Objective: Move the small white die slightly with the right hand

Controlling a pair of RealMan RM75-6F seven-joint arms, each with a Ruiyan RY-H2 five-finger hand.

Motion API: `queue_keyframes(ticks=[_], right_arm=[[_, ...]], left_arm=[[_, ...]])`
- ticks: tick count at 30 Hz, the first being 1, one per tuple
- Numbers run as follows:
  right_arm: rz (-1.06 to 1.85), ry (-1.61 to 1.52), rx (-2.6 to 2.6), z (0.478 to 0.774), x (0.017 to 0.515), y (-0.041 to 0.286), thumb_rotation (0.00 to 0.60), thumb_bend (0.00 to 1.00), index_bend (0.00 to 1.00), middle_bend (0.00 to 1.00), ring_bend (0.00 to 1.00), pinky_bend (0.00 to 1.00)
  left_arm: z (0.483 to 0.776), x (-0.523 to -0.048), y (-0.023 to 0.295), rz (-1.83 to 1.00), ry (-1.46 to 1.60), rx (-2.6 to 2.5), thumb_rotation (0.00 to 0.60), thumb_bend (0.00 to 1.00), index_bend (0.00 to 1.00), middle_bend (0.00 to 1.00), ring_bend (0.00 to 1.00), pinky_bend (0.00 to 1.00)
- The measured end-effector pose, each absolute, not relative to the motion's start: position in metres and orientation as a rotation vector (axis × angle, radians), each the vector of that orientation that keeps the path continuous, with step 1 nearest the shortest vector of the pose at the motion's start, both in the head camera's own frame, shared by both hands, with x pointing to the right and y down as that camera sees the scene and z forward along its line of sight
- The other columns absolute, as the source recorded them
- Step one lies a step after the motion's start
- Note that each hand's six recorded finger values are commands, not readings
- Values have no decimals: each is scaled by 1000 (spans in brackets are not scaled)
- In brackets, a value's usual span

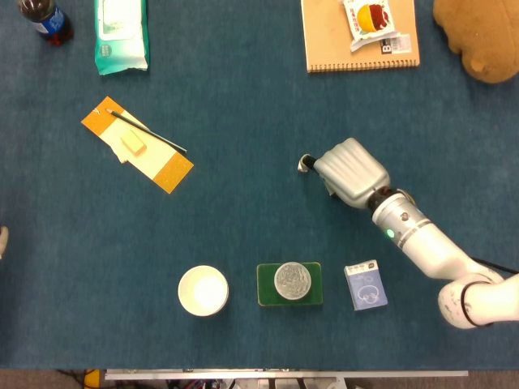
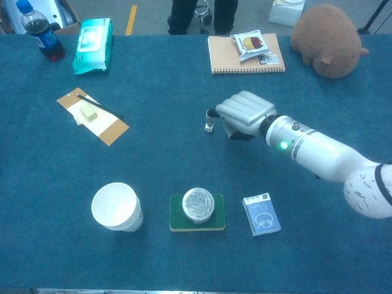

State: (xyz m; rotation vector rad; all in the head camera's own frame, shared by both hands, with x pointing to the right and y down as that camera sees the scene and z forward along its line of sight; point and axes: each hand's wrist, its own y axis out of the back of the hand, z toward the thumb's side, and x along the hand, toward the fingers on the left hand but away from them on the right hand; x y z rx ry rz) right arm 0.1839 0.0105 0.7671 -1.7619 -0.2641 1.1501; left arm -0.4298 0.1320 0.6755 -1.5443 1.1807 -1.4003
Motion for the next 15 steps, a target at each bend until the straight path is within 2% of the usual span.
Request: queue_keyframes(ticks=[15], right_arm=[[1158, -225, -1763, 773, 180, 14, 600, 1000, 324, 971, 903, 826]], left_arm=[[676, -430, 133, -1404, 1181, -1545, 600, 400, 331, 328, 339, 538]])
